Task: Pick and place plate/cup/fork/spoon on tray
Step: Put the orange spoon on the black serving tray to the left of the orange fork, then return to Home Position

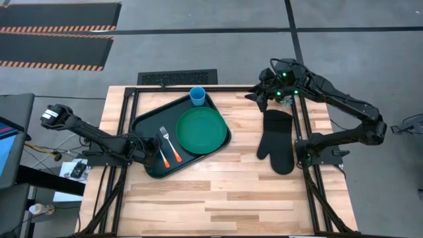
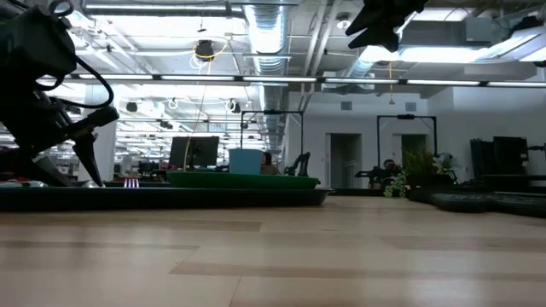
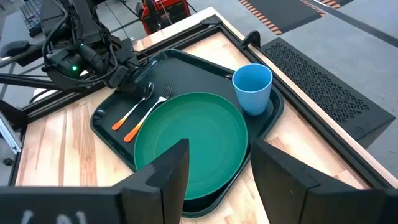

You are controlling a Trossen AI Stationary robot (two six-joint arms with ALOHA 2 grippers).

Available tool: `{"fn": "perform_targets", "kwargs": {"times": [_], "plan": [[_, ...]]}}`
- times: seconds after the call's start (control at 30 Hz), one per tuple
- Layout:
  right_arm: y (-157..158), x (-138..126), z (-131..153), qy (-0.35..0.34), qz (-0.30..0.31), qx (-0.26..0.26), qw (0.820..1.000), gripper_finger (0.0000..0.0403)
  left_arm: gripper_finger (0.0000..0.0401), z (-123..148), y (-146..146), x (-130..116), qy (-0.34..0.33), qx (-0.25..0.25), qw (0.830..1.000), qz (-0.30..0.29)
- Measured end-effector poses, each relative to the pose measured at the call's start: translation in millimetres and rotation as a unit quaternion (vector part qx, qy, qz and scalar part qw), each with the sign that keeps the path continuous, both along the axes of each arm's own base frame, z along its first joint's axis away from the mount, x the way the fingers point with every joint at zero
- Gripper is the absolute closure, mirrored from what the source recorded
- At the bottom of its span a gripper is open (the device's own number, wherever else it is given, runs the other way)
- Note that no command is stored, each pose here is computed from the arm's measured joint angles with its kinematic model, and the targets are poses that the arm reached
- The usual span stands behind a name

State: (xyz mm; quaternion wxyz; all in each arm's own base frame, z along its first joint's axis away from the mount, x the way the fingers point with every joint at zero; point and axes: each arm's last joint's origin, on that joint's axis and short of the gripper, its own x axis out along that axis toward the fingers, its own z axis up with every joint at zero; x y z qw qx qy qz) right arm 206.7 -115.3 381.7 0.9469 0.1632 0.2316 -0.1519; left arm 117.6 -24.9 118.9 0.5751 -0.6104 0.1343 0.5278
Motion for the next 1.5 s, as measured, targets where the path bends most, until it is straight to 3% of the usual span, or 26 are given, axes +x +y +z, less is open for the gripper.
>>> {"fn": "perform_targets", "kwargs": {"times": [0.37,0.5,0.6,0.7,0.8,0.9,0.97,1.07,1.17,1.37,1.5], "plan": [[-1,3,6,-0.031,0.001,-0.018,0.999,0.0207,0.0236,17,-5,10,-0.006,-0.035,0.999,-0.007],[0,0,15,-0.052,0.011,-0.049,0.997,0.0209,0.0236,32,-8,18,-0.029,-0.036,0.999,-0.013],[1,-7,22,-0.040,0.032,-0.109,0.993,0.0208,0.0236,46,-10,25,-0.050,-0.040,0.998,-0.018],[0,-17,24,-0.035,0.019,-0.112,0.993,0.0206,0.0236,67,-14,35,-0.063,-0.023,0.996,-0.061],[1,-26,33,-0.067,0.053,-0.134,0.987,0.0204,0.0236,96,-15,45,-0.072,0.063,0.989,-0.115],[-2,-34,44,-0.144,0.109,-0.142,0.973,0.0205,0.0236,140,-12,55,-0.067,0.218,0.961,-0.155],[-10,-42,45,-0.175,0.121,-0.133,0.968,0.0207,0.0236,170,-3,54,-0.046,0.282,0.944,-0.164],[-23,-55,33,-0.180,0.097,-0.107,0.973,0.0209,0.0236,212,15,36,-0.027,0.339,0.924,-0.178],[-28,-68,22,-0.188,0.090,-0.099,0.973,0.0208,0.0236,239,28,3,-0.033,0.388,0.903,-0.182],[-10,-96,2,-0.225,0.067,-0.155,0.960,0.0204,0.0237,236,40,-63,-0.091,0.430,0.882,-0.170],[6,-116,-23,-0.266,0.037,-0.164,0.949,0.0206,0.0237,205,39,-68,-0.117,0.442,0.868,-0.194]]}}
